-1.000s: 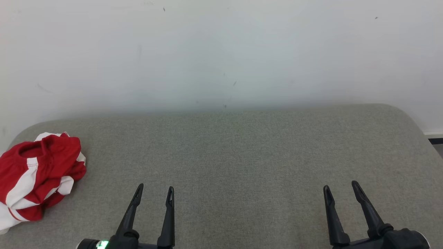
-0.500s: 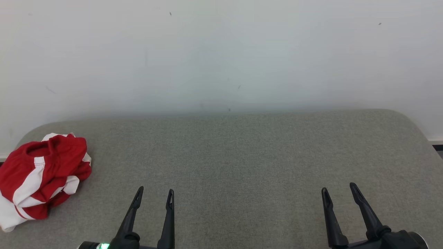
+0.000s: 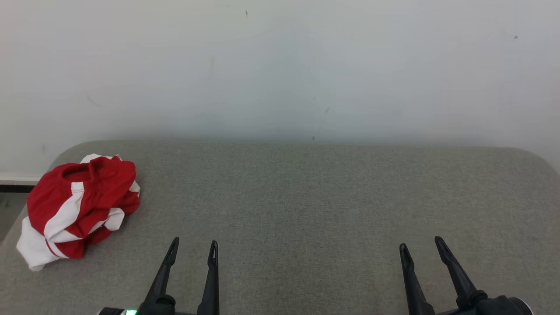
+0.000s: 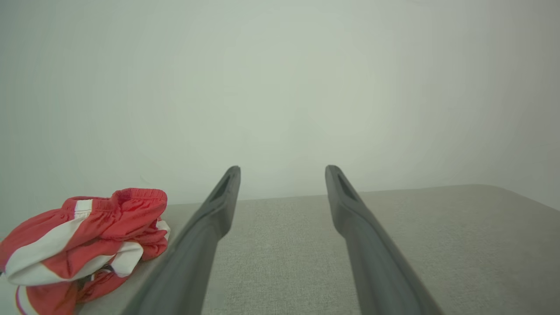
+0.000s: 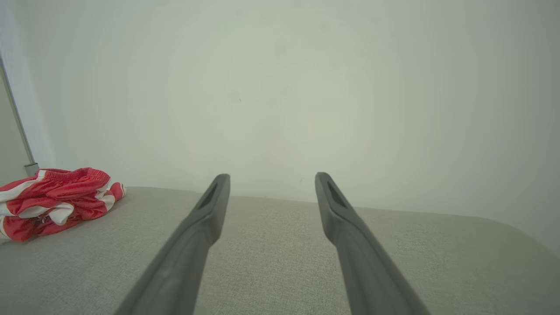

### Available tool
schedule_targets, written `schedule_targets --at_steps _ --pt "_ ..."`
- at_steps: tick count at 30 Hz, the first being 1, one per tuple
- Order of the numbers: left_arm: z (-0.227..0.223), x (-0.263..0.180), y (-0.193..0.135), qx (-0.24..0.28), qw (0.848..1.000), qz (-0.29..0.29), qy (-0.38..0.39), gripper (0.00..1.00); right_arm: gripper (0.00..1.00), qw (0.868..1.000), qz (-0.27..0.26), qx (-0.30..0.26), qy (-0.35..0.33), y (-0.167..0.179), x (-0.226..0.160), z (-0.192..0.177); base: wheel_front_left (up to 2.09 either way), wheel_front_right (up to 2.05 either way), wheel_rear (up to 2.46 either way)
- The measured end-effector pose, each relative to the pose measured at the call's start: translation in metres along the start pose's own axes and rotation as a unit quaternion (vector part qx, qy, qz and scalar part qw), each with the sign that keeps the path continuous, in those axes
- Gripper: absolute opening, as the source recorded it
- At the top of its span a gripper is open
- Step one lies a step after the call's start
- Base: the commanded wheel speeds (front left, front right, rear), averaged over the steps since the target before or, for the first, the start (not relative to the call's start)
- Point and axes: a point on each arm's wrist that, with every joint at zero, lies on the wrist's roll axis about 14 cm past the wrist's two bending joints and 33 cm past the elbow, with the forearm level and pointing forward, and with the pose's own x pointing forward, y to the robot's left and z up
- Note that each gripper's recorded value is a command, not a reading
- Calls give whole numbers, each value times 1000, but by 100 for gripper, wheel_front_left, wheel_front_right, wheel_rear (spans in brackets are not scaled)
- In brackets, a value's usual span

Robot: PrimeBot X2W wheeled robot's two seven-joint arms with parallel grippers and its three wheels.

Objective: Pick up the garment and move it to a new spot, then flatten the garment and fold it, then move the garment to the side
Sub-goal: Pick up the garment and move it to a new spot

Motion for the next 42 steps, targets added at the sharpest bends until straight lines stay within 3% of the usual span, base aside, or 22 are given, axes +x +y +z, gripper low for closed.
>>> schedule_targets --at_steps 27,42 --pt "14 -61 85 40 987 156 -1 100 100 988 150 35 17 90 44 -18 0 0 0" --pt "3 -80 107 49 979 197 26 100 100 980 183 64 34 114 51 -29 0 0 0"
